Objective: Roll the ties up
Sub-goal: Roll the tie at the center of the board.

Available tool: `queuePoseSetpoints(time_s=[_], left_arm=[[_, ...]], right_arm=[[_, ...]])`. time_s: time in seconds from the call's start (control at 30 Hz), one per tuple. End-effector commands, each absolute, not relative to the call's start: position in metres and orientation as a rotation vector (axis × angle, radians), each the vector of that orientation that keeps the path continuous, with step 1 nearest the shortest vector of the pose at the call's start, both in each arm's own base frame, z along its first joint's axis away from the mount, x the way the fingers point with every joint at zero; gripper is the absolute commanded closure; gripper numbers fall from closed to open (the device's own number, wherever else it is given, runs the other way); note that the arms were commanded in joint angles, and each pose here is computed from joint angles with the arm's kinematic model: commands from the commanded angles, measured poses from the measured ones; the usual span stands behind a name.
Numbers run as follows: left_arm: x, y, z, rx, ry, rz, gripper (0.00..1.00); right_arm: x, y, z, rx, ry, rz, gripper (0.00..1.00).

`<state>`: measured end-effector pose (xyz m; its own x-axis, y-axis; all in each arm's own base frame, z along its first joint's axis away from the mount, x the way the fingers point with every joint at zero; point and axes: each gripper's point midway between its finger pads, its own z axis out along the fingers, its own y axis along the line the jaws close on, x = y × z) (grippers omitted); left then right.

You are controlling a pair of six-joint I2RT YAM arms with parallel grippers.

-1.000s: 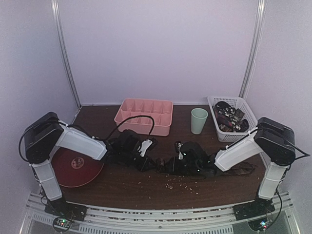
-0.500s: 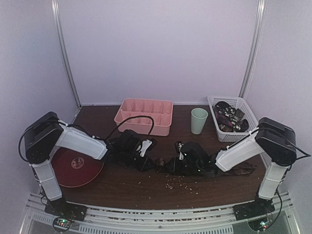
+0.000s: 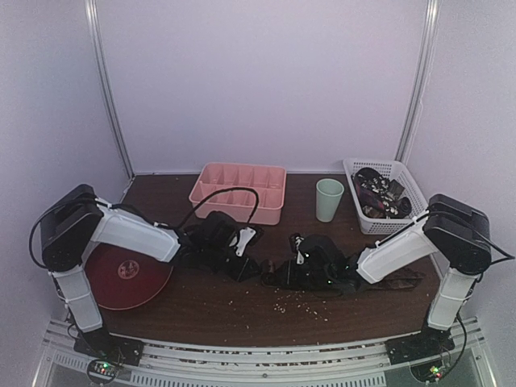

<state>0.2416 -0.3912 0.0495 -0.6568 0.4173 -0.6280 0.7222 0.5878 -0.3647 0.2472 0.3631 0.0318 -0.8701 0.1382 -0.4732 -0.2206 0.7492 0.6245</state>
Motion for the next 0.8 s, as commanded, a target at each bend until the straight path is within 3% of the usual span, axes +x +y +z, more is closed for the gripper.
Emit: queuePoseSetpoints(time_s=[0.0, 0.77], left_arm=[[0.244, -0.404, 0.063, 0.91, 2.296, -0.852, 0.85], [0.248, -0.409, 0.055, 0.952, 2.334, -0.779, 0.83]], right_arm=[[0.249, 0.361, 0.036, -0.066, 2.426, 0.953, 0.79], [0.252, 0.328, 0.031, -0.033, 2.443, 0.754, 0.83]])
